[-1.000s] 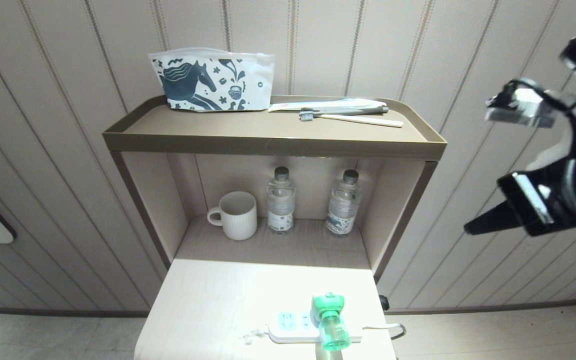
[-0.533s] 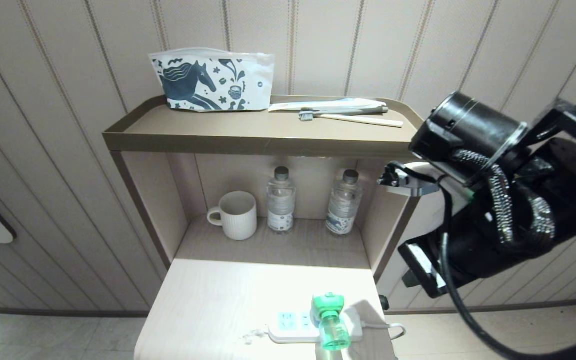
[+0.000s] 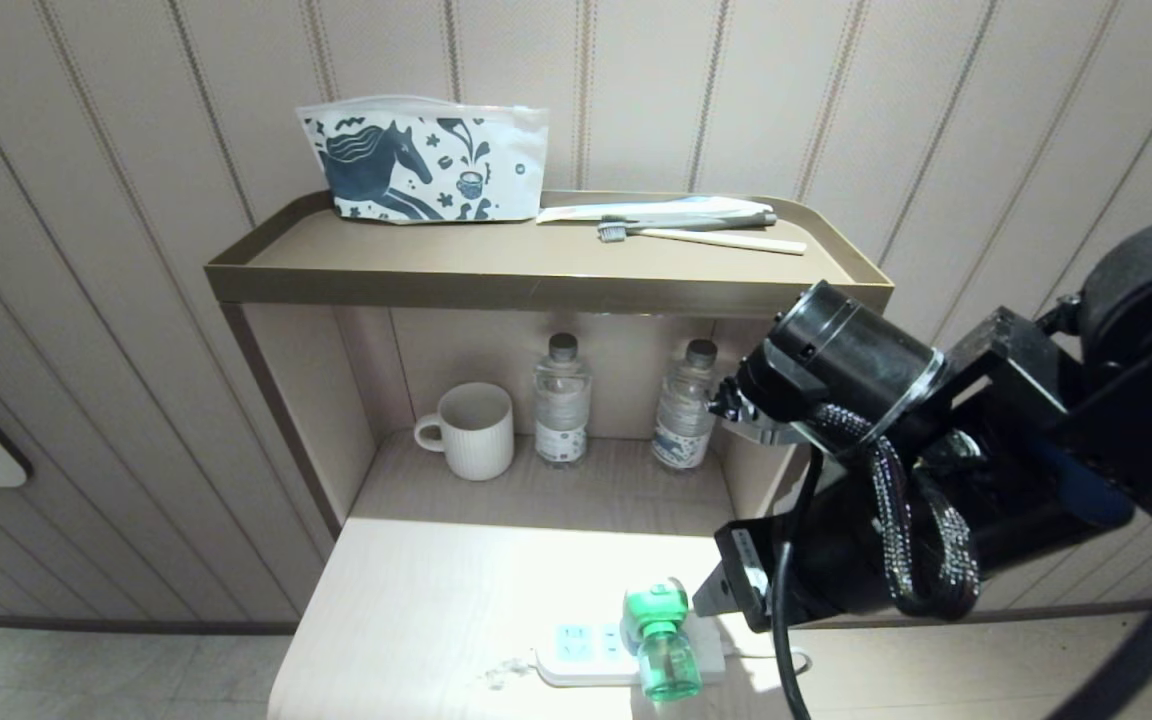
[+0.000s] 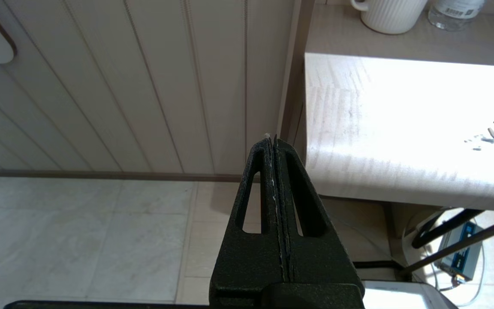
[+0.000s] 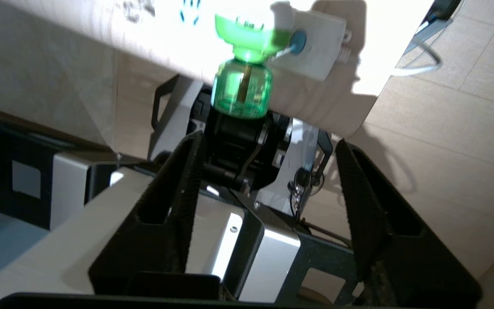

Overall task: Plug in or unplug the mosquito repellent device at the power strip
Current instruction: Hold the socket with your left hand and unplug it with your right hand

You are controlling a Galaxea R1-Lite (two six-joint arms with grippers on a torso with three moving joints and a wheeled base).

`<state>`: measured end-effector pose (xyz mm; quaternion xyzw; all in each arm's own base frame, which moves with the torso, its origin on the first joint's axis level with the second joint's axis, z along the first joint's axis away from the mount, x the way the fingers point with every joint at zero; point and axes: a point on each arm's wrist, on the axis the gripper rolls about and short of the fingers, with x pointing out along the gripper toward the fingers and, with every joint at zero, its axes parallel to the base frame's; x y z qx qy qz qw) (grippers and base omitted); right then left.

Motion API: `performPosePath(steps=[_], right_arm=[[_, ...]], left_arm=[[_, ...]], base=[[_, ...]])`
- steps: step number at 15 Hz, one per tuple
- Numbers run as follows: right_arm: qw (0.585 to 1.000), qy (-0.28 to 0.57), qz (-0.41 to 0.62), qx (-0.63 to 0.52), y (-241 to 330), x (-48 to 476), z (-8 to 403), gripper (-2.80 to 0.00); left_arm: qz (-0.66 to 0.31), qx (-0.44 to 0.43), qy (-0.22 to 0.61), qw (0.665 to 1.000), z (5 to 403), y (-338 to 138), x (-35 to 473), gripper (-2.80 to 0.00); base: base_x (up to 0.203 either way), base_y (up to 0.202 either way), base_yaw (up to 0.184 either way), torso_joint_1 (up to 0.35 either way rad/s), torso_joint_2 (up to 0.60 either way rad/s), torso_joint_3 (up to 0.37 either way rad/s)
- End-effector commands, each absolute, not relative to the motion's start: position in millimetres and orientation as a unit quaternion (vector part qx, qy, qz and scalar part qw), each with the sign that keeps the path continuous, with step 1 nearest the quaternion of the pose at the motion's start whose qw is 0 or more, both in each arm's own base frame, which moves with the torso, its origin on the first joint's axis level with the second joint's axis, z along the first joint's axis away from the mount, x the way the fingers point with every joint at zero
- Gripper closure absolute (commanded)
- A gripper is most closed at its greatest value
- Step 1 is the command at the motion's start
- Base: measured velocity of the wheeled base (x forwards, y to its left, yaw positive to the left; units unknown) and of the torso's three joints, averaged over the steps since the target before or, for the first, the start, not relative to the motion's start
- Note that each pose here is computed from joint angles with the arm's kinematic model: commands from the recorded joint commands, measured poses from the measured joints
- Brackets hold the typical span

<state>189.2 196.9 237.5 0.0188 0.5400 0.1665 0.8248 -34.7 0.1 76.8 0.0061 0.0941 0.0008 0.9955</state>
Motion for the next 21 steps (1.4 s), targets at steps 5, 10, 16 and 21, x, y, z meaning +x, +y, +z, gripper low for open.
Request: performPosePath(steps=[5,10,16,21], right_arm=[[0.821,0.546,0.166,0.019,216.5,199.3,209.0,-2.8],[0.821,0.551,0.147,0.008,240.9,220.4,172.4,-2.8],[0.833,0.543,0.108,-0.025,253.1,231.5,149.5,-2.8],[0.832,0.545,0.1,-0.027,260.8,245.0,136.3,-2.8]], left_arm=[[0.001,0.006,0.094,0.996,76.8,0.1,-34.7,0.0],[0.001,0.006,0.096,0.995,76.7,0.1,-34.7,0.0],[0.001,0.006,0.095,0.995,76.6,0.1,-34.7,0.0],[0.001,0.006,0.096,0.995,76.7,0.1,-34.6,0.0]], base=[[0.0,0.0,0.0,0.0,0.0,0.0],[0.0,0.0,0.0,0.0,0.0,0.0],[0.0,0.0,0.0,0.0,0.0,0.0],[0.0,0.0,0.0,0.0,0.0,0.0]])
